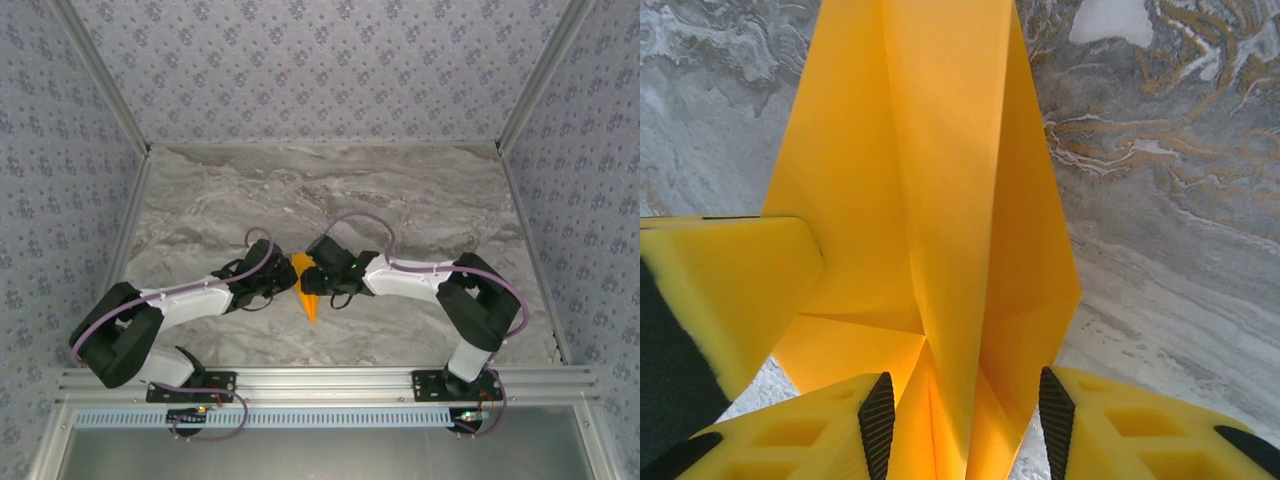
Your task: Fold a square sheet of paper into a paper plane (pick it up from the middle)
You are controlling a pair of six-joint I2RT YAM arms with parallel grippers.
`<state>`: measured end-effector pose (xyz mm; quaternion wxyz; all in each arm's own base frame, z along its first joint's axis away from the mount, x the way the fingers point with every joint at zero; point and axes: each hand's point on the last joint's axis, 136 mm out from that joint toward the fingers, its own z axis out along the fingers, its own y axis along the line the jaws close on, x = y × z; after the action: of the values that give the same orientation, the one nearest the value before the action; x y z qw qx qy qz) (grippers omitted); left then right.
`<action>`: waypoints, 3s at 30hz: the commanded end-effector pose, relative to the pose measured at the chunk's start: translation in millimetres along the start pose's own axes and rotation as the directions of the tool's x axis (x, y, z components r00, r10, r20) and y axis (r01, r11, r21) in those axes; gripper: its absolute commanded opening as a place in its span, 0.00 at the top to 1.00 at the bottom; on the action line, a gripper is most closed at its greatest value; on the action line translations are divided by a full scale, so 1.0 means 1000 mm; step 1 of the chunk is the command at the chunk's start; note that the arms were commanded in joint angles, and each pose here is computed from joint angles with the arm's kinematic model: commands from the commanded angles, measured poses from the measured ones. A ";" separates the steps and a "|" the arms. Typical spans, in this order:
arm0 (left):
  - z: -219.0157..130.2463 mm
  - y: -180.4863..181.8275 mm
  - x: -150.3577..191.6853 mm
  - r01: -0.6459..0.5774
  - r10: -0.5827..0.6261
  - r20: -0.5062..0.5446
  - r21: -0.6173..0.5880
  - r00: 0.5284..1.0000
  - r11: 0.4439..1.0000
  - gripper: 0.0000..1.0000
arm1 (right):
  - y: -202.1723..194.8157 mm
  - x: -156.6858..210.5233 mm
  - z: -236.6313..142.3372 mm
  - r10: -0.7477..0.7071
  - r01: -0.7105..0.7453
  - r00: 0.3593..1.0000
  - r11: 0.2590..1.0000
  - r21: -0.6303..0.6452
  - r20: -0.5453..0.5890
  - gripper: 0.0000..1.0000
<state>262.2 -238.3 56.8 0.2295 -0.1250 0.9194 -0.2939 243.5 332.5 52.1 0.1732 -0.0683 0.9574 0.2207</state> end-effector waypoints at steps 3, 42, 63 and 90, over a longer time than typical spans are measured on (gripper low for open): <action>0.002 0.004 0.000 0.007 -0.007 0.000 -0.013 1.000 1.000 1.00 | 0.001 0.008 0.003 -0.020 0.021 0.999 1.000 0.005 -0.039 0.52; 0.003 0.005 0.000 0.003 -0.003 -0.004 -0.021 1.000 1.000 1.00 | 0.032 0.032 0.005 -0.053 0.037 0.994 0.985 -0.169 -0.091 0.43; 0.002 0.010 0.000 0.004 -0.004 -0.007 -0.038 1.000 0.999 1.00 | 0.013 0.025 0.004 -0.040 0.037 0.998 0.997 -0.063 -0.047 0.66; -0.053 0.041 -0.044 -0.003 0.024 0.100 -0.206 0.995 0.979 0.11 | -0.048 0.002 -0.041 -0.060 0.052 0.998 0.949 0.311 0.018 0.90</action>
<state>274.4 -182.9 87.1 0.2650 -0.1566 0.9222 -0.2341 232.8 300.0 55.0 0.1813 -0.0736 0.9728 0.1239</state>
